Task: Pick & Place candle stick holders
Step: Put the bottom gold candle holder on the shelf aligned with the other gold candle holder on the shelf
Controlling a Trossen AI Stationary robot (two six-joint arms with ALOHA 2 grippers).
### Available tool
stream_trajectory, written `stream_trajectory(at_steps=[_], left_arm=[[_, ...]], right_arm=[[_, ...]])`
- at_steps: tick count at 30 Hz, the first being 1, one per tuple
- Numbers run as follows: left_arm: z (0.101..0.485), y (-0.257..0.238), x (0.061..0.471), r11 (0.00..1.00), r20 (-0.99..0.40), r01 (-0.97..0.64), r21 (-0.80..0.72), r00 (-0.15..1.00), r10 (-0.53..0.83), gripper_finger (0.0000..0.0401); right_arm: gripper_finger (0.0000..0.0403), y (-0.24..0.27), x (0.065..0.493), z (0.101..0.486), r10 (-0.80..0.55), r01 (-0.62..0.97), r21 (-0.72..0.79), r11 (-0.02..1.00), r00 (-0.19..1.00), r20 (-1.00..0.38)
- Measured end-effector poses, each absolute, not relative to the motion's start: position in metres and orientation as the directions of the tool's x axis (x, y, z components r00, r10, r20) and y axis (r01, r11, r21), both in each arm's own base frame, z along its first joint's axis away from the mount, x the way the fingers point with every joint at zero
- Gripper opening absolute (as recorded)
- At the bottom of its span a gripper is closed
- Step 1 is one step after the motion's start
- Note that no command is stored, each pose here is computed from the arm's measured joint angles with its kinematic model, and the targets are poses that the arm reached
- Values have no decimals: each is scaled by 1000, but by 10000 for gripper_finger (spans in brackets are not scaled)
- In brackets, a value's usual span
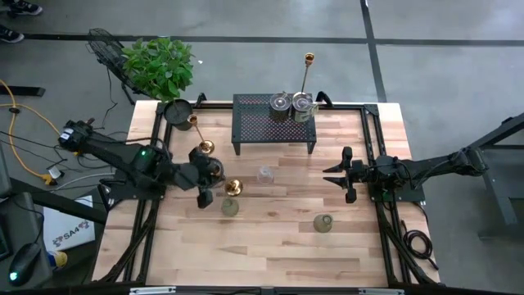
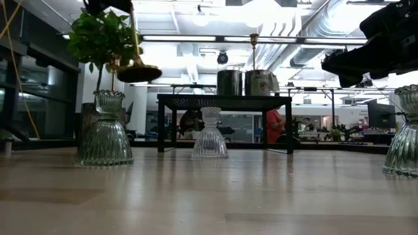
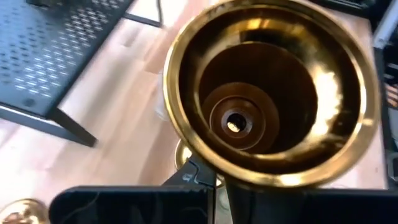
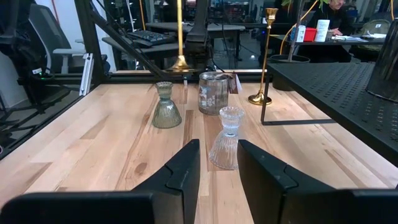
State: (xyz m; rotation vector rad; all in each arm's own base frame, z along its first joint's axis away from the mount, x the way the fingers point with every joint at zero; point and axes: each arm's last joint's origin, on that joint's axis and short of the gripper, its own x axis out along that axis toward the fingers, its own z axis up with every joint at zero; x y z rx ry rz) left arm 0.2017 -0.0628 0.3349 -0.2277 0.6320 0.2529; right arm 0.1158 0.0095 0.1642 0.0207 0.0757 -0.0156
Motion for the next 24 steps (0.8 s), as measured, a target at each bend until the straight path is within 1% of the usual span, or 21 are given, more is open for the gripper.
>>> stream_trajectory(at_steps=[4,8,12,17,20,24], left_arm=[[338,-49,208,938,-576,-329,-110,790,210,7],[344,-32,216,939,-524,-340,-52,810,264,7],[349,-10,222,926,-472,-378,-5,817,331,7],[354,18,233,919,-406,-394,32,835,372,7],[353,36,240,908,-393,-415,65,826,405,7],[357,60,253,874,-407,-474,109,780,474,7]], right_arm=[[99,9,116,164,-15,17,20,1000,997,-76],[99,9,116,164,-15,17,20,1000,997,-76],[99,9,116,164,-15,17,20,1000,997,-76],[99,9,116,164,-15,16,20,1000,997,-76],[99,9,116,164,-15,16,20,1000,997,-76],[99,9,116,164,-15,16,19,1000,997,-82]])
